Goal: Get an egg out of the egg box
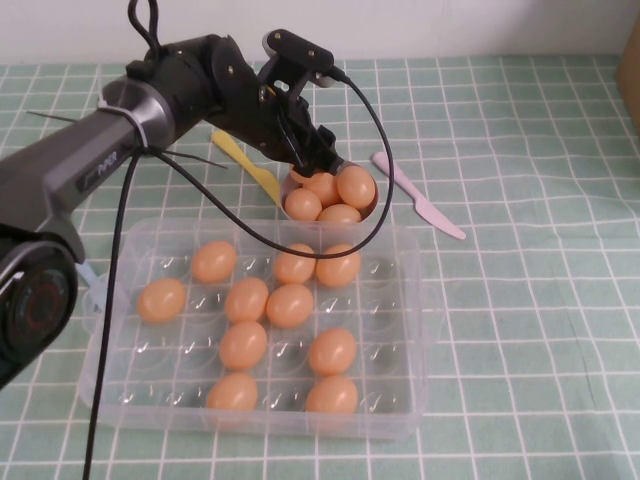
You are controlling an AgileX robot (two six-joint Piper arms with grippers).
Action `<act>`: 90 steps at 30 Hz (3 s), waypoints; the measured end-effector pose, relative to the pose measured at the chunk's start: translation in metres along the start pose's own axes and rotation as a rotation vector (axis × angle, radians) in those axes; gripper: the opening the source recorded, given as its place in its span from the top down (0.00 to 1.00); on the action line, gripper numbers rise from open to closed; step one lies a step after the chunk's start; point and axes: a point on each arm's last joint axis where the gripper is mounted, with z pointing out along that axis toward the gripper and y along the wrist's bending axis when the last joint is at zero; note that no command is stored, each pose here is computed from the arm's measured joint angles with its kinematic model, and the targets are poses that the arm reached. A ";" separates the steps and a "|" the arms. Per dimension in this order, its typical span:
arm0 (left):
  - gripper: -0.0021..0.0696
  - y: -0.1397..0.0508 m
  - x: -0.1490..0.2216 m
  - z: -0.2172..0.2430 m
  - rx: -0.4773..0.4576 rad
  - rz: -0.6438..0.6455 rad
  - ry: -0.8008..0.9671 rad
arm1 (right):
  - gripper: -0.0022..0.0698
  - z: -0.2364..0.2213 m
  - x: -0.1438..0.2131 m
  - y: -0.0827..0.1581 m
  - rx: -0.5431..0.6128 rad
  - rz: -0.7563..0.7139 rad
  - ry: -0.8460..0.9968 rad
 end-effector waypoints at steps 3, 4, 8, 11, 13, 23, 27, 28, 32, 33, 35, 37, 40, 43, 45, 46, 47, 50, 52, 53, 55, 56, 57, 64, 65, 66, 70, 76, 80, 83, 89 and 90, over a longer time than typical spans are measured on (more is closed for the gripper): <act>0.50 0.001 0.001 0.003 -0.004 0.006 0.003 | 0.99 0.000 0.000 0.000 0.000 0.000 0.000; 0.50 0.001 0.001 0.003 -0.005 0.009 0.004 | 0.99 0.000 0.000 0.000 0.000 0.000 0.000; 0.50 0.001 0.003 0.006 -0.005 0.029 0.005 | 0.99 0.000 0.000 0.000 0.000 0.000 0.000; 0.50 0.001 0.004 0.009 -0.004 0.035 0.010 | 0.99 0.000 0.000 0.000 0.000 0.000 0.000; 0.50 0.001 0.005 0.010 -0.004 0.034 0.011 | 0.99 0.000 0.000 0.000 0.000 0.000 0.000; 0.50 0.001 0.005 0.010 0.001 0.034 0.018 | 0.99 0.000 0.000 0.000 0.000 0.000 0.000; 0.50 0.001 0.006 0.010 0.002 0.034 0.020 | 0.99 0.000 0.000 0.000 0.000 0.000 0.000; 0.50 0.001 0.006 0.010 0.003 0.034 0.022 | 0.99 0.000 0.000 0.000 0.000 0.000 0.000; 0.44 0.000 0.002 0.003 0.003 0.037 0.016 | 0.99 0.000 0.000 0.000 0.000 0.000 0.000; 0.42 0.000 0.002 0.003 0.005 0.037 0.018 | 0.99 0.000 0.000 0.000 0.000 0.000 0.000; 0.38 -0.001 0.002 0.000 0.008 0.038 0.022 | 0.99 0.000 0.000 0.000 0.000 0.000 0.000; 0.36 -0.001 0.002 0.000 0.012 0.039 0.026 | 0.99 0.000 0.000 0.000 0.000 0.000 0.000; 0.35 -0.001 0.003 0.000 0.016 0.039 0.033 | 0.99 0.000 0.000 0.000 0.000 0.000 0.000; 0.34 -0.002 0.002 -0.001 0.019 0.039 0.037 | 0.99 0.000 0.000 0.000 0.000 0.000 0.000; 0.34 -0.002 0.002 -0.004 0.022 0.042 0.041 | 0.99 0.000 0.000 0.000 0.000 0.000 0.000; 0.34 -0.003 0.000 -0.007 0.023 0.043 0.039 | 0.99 0.000 0.000 0.000 0.000 0.000 0.000; 0.34 -0.003 -0.002 -0.012 0.023 0.047 0.038 | 0.99 0.000 0.000 0.000 0.000 0.000 0.000; 0.34 -0.005 -0.011 -0.031 0.020 0.056 0.014 | 0.99 0.000 0.000 0.000 0.000 0.000 0.000; 0.34 -0.007 -0.019 -0.050 0.017 0.063 -0.008 | 0.99 0.000 0.000 0.000 0.000 0.000 0.000; 0.34 -0.008 -0.021 -0.057 0.017 0.064 -0.014 | 0.99 0.000 0.000 0.000 0.000 0.000 0.000; 0.34 -0.012 -0.026 -0.074 0.025 0.059 -0.014 | 0.99 0.000 0.000 0.000 0.000 0.000 0.000; 0.34 -0.013 -0.027 -0.080 0.032 0.046 -0.008 | 0.99 0.000 0.000 0.000 0.000 0.000 0.000; 0.34 -0.015 -0.028 -0.088 0.040 0.028 0.000 | 0.99 0.000 0.000 0.000 0.000 0.000 0.000; 0.55 -0.030 -0.017 -0.135 0.064 -0.039 0.039 | 0.99 0.000 0.000 0.000 0.000 0.000 0.000; 0.61 -0.032 -0.013 -0.141 0.061 -0.041 0.037 | 0.99 0.000 0.000 0.000 0.000 0.000 0.000; 0.68 -0.035 -0.007 -0.148 0.053 -0.046 0.027 | 0.99 0.000 0.000 0.000 0.000 0.000 0.000; 0.90 -0.045 0.016 -0.176 0.011 -0.061 -0.034 | 0.99 0.000 0.000 0.000 0.000 0.000 0.000; 0.97 -0.065 0.058 -0.219 -0.027 -0.082 -0.115 | 0.99 0.000 0.000 0.000 0.000 0.000 0.000; 0.97 -0.078 0.083 -0.245 -0.043 -0.081 -0.155 | 0.99 0.000 0.000 0.000 0.000 0.000 0.000; 0.97 -0.088 0.105 -0.265 -0.057 -0.080 -0.199 | 0.99 0.000 0.000 0.000 0.000 0.000 0.000; 0.97 -0.107 0.151 -0.289 -0.066 -0.137 -0.297 | 0.99 0.000 0.000 0.000 0.000 0.000 0.000; 0.97 -0.110 0.158 -0.292 -0.069 -0.143 -0.308 | 0.99 0.000 0.000 0.000 0.000 0.000 0.000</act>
